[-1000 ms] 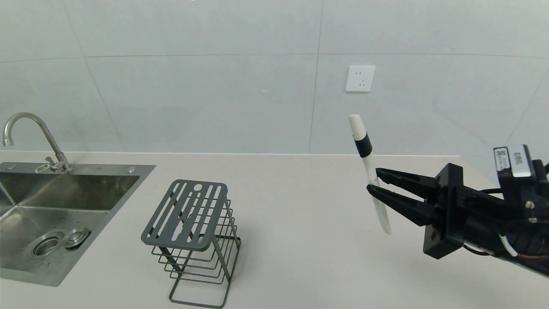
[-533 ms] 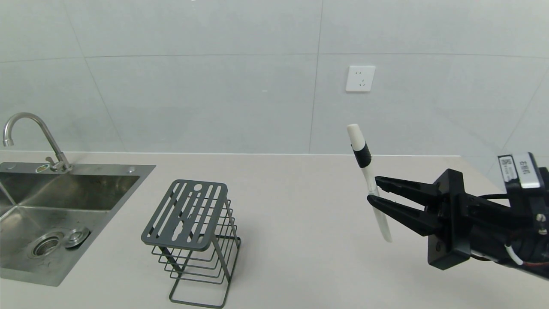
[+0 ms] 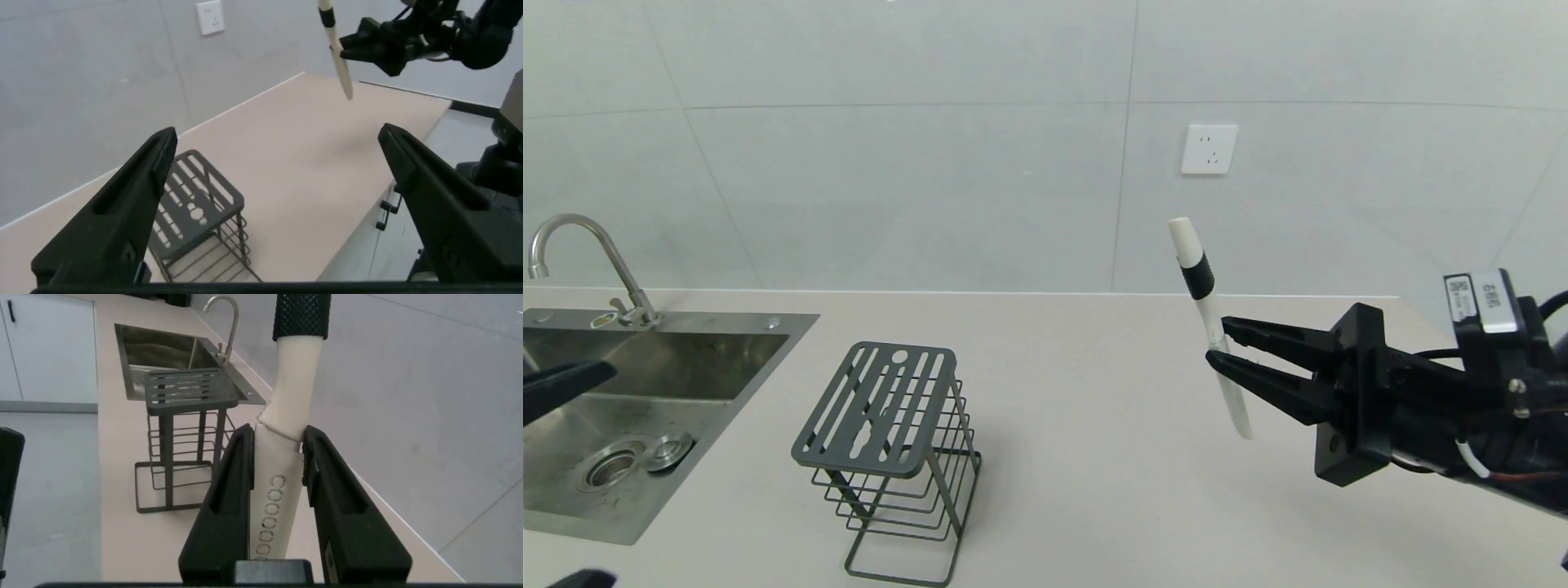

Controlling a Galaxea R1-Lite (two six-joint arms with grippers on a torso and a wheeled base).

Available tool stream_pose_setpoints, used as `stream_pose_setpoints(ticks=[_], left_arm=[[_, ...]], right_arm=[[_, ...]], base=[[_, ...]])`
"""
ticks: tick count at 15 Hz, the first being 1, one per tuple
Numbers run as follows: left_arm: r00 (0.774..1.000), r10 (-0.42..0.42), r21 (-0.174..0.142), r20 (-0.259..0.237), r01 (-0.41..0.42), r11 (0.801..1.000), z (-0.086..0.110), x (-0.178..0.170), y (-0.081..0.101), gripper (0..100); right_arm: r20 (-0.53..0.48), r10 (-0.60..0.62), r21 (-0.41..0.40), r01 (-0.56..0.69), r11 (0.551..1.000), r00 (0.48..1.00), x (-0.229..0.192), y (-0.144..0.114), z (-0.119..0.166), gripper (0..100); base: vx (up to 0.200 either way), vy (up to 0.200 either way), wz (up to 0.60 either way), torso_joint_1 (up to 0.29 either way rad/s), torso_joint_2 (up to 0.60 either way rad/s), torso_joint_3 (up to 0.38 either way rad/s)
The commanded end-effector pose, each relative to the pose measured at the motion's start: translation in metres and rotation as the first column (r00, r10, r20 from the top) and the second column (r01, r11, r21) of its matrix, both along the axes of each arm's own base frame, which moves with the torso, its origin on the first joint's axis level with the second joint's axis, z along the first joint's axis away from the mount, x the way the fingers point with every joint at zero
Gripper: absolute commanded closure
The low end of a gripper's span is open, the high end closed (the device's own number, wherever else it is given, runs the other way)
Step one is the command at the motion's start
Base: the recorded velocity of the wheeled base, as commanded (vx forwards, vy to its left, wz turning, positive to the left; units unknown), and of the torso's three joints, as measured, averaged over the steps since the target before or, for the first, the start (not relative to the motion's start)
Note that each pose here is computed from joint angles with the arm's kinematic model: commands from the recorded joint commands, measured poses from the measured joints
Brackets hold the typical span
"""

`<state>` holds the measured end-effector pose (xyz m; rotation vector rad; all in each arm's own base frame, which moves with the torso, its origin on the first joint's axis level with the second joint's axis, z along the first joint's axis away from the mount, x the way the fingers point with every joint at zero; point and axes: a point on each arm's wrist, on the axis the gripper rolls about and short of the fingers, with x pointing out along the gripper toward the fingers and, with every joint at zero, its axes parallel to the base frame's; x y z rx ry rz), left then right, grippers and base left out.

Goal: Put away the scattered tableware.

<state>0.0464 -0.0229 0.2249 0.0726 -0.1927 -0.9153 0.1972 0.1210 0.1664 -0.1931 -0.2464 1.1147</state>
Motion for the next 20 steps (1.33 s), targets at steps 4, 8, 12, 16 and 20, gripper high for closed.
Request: stream_pose_setpoints(ticks=[4, 8, 12, 16, 20], left_arm=[[0.987, -0.159, 0.058, -0.002, 0.158, 0.986, 0.001, 0.085, -0.038, 0], [0.981, -0.19, 0.05, 0.038, 0.188, 0.981, 0.013, 0.105, -0.051, 0], [0.97, -0.243, 0.056, -0.015, 0.243, 0.968, 0.01, 0.131, -0.082, 0], [0.95, -0.311, 0.049, 0.001, 0.31, 0.949, 0.018, 0.138, -0.111, 0], [0.93, -0.367, 0.052, -0.018, 0.368, 0.929, 0.014, 0.141, -0.13, 0]], right_arm=[[-0.014, -0.005, -0.006, 0.004, 1.0, 1.0, 0.015, 0.007, -0.004, 100], [0.0, -0.015, 0.001, 0.015, 1.0, 1.0, 0.015, 0.005, -0.001, 100], [0.009, -0.032, 0.008, 0.032, 0.999, 0.999, 0.015, 0.001, 0.002, 100], [0.042, -0.073, 0.035, 0.072, 0.997, 0.996, 0.019, -0.003, 0.012, 100], [0.065, -0.074, 0.05, 0.07, 0.996, 0.995, 0.019, -0.002, 0.019, 100]], base=[[0.0, 0.0, 0.0, 0.0, 0.0, 0.0], [0.0, 0.0, 0.0, 0.0, 0.0, 0.0], [0.0, 0.0, 0.0, 0.0, 0.0, 0.0], [0.0, 0.0, 0.0, 0.0, 0.0, 0.0], [0.0, 0.0, 0.0, 0.0, 0.0, 0.0]])
